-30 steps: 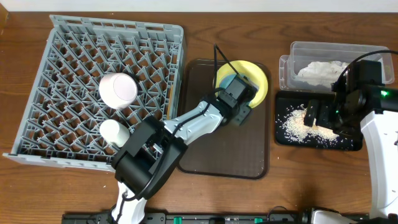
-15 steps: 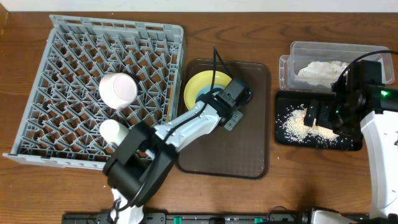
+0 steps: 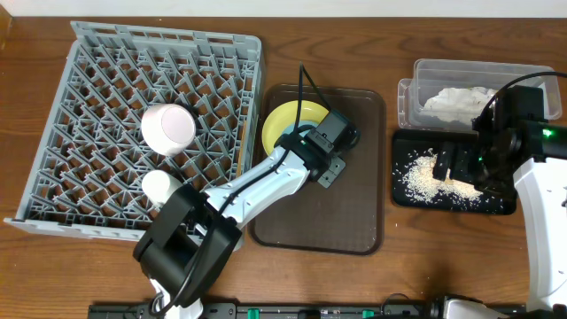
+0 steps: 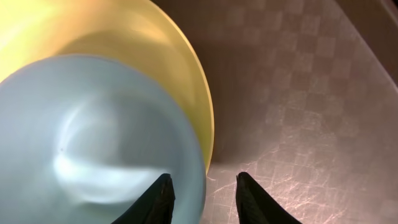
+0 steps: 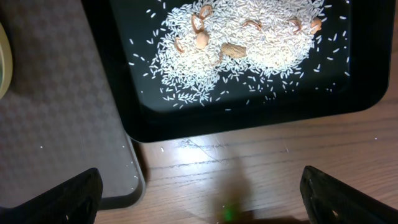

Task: Sort waste into correct bins and load items into the dishwasher
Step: 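Reach the left gripper to the blue bowl and grasp its rim, then carry the blue bowl left and set it in the dish rack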

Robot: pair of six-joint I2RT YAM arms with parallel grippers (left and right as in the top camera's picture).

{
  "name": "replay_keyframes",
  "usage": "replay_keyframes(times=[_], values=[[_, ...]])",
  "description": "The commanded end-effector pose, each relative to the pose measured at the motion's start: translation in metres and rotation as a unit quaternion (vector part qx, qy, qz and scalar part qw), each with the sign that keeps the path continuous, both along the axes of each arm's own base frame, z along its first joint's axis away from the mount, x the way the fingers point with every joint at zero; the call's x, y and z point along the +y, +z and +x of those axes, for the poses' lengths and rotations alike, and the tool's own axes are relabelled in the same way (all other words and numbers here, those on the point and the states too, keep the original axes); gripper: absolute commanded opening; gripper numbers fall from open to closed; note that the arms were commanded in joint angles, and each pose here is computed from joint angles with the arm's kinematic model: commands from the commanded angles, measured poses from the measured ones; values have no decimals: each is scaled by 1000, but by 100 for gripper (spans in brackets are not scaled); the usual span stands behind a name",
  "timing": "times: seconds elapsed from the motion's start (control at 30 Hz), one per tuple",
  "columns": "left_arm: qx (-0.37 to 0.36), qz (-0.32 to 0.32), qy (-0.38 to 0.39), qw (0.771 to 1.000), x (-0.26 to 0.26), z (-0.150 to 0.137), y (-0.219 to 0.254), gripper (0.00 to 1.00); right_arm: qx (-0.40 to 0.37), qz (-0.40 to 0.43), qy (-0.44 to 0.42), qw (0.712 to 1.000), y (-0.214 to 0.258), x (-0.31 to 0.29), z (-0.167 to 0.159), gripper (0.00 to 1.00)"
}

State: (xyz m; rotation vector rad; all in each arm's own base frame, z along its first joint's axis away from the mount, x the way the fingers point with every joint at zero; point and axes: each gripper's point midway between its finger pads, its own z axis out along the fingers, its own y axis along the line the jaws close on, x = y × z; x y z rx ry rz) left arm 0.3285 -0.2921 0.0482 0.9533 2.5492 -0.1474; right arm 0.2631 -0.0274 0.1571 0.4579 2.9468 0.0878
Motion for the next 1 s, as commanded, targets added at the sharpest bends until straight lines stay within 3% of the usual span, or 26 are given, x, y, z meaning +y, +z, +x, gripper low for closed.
replay_keyframes(times=[0.0, 0.23, 0.37, 0.5, 0.7, 0.97], values=[[14, 22, 5, 1000, 6, -3, -22, 34, -8, 2, -7, 1000, 4, -2, 0, 99], [-17, 49, 21, 998, 16, 9, -22, 27, -4, 2, -7, 1000, 4, -1, -1, 99], [-16, 49, 21, 998, 16, 9, -22, 6, -4, 2, -7, 1000, 4, -1, -1, 99], [-17, 48, 20, 998, 16, 8, -19, 6, -3, 3, -7, 1000, 4, -1, -2, 99], [-58, -39, 8, 998, 4, 4, 65, 6, -3, 2, -7, 1000, 4, -1, -2, 99], [-122, -134, 34, 983, 32, 4, 163, 6, -3, 3, -7, 1000, 4, -1, -2, 99]])
